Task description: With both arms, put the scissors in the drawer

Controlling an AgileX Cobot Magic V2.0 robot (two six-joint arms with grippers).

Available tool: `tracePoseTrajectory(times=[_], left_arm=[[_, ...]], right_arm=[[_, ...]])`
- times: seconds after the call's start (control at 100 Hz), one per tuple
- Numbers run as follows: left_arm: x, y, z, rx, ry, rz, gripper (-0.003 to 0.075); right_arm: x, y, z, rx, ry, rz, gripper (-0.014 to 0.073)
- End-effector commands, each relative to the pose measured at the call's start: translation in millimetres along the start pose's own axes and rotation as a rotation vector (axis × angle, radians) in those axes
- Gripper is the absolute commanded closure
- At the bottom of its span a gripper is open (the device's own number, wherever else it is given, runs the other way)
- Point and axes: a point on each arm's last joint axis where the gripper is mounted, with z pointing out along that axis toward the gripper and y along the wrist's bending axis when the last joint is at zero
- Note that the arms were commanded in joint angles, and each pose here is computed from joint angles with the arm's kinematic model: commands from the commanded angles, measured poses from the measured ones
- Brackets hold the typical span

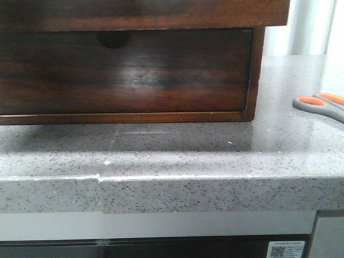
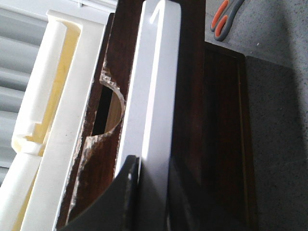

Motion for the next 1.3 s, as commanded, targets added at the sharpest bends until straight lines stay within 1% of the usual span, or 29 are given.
tracePoseTrajectory(times=[0.0,0.07,0.1,0.11,0.17,0.18,0.23,0.27,0.43,0.7,0.89,0.96,1.06,1.11,1.22,1.29], left_arm=[[-11,19,-5,-0.093,-0.083,-0.123,0.0717],[-11,19,-5,-0.093,-0.083,-0.123,0.0648],[-11,19,-5,-0.092,-0.082,-0.124,0.0612],[-11,19,-5,-0.092,-0.082,-0.124,0.0585],[-10,18,-4,-0.088,-0.077,-0.125,0.0526],[-10,18,-4,-0.085,-0.073,-0.126,0.0504],[-9,18,-3,-0.081,-0.069,-0.128,0.0468],[-9,18,-3,-0.08,-0.069,-0.128,0.0457],[-14,18,-3,-0.086,-0.128,-0.126,0.0458],[-32,21,-7,-0.106,-0.331,-0.117,0.0458],[-34,23,-9,-0.12,-0.353,-0.132,0.0458],[-35,29,-13,-0.168,-0.363,-0.186,0.0458],[-36,41,-22,-0.274,-0.377,-0.322,0.0458],[-37,46,-29,-0.319,-0.391,-0.356,0.0458],[-44,51,-47,-0.384,-0.427,-0.334,0.0458],[-48,53,-59,-0.422,-0.446,-0.314,0.0458]], right_arm=[[-16,1,-1,-0.007,-0.091,-0.004,0.0643],[-16,1,-1,-0.007,-0.091,-0.004,0.0643],[-16,1,-1,-0.007,-0.091,-0.004,0.0643],[-16,1,-1,-0.007,-0.091,-0.004,0.0643],[-16,1,-1,-0.007,-0.091,-0.004,0.0643],[-16,1,-1,-0.007,-0.091,-0.004,0.0643],[-16,1,-1,-0.007,-0.091,-0.004,0.0643],[-16,1,-1,-0.007,-0.091,-0.004,0.0643],[-16,1,-1,-0.007,-0.091,-0.004,0.0643],[-16,1,-1,-0.007,-0.09,-0.004,0.0643],[-16,1,-1,-0.007,-0.09,-0.004,0.0643],[-16,1,-1,-0.007,-0.09,-0.004,0.0643],[-16,2,0,-0.018,-0.085,0.026,0.0643],[-16,3,1,-0.019,-0.082,0.032,0.0643],[-17,2,8,-0.015,-0.043,0.033,0.0642],[-19,3,18,-0.009,0.04,0.032,0.0633]])
